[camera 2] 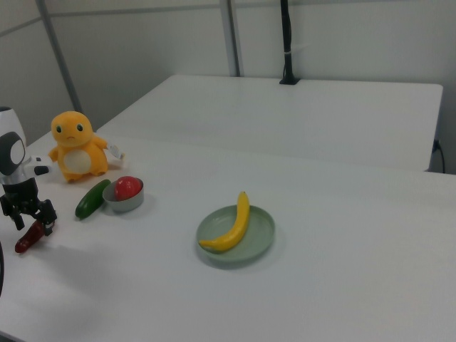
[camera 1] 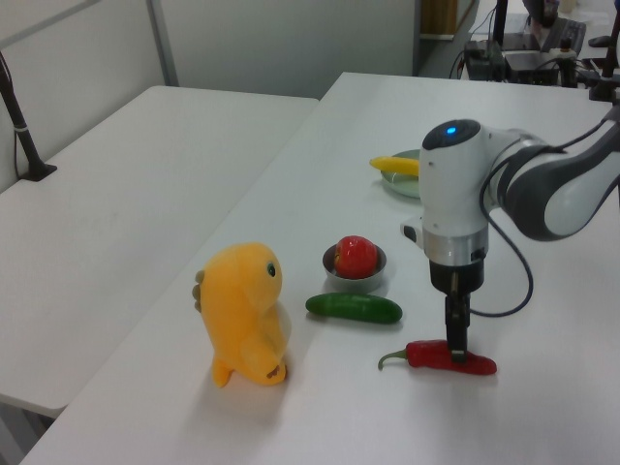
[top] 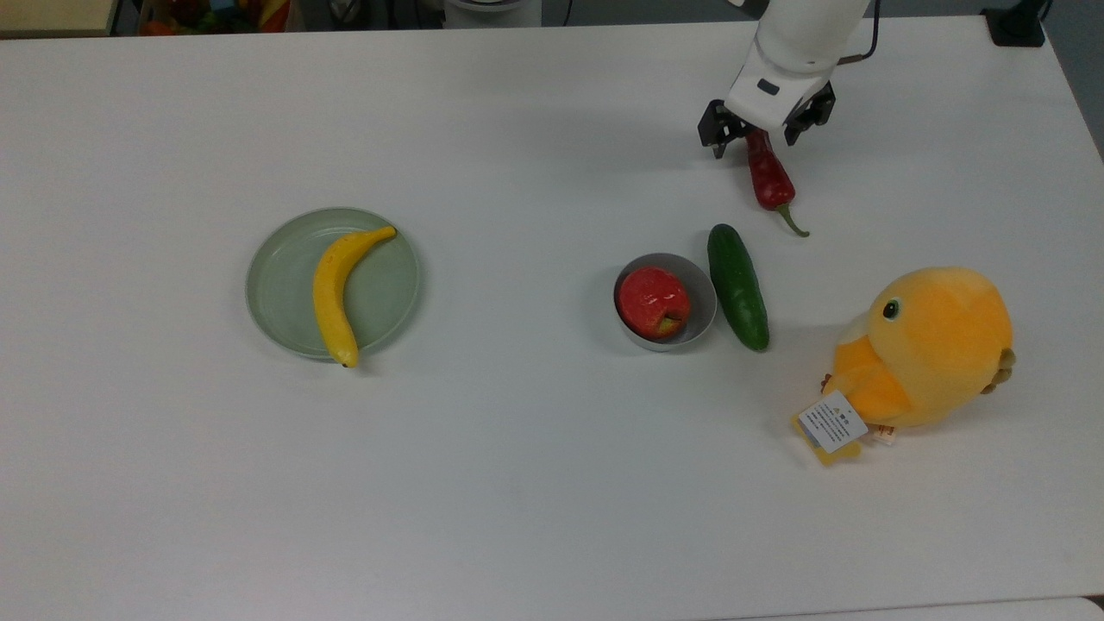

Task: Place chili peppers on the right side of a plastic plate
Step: 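Lower the gripper and close it on the red chili pepper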

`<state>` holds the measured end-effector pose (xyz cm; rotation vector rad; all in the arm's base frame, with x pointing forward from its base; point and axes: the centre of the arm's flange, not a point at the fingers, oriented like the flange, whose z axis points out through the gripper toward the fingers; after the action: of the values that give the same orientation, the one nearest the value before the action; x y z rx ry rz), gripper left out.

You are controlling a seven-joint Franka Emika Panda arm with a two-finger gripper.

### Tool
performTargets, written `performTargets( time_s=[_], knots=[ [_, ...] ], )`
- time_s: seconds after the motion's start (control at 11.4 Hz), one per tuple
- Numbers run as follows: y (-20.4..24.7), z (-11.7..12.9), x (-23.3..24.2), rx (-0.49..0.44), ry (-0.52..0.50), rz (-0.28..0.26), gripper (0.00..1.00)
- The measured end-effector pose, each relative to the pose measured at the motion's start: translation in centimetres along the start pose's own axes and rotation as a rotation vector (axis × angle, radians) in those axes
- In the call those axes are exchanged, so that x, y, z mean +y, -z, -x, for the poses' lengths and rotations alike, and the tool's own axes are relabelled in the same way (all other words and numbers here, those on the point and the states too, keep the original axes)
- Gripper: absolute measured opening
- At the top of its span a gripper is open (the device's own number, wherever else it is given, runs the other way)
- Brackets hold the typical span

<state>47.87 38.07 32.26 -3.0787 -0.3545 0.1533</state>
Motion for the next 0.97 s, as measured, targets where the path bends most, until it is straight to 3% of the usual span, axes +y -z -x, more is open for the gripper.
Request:
performTargets(
  time_s=[0.09,0.26,0.44,0.97],
  knots=[
    [-0.52,-0.19,-0.1,0.004,-0.01,0.005,0.94],
    [-0.48,-0.36,-0.1,0.012,-0.006,0.015,0.6],
    [-0.08,-0.56,-0.18,0.021,-0.006,0.013,0.34],
    [0.32,-0.98,-0.04,0.043,-0.011,0.003,0.33]
  ],
)
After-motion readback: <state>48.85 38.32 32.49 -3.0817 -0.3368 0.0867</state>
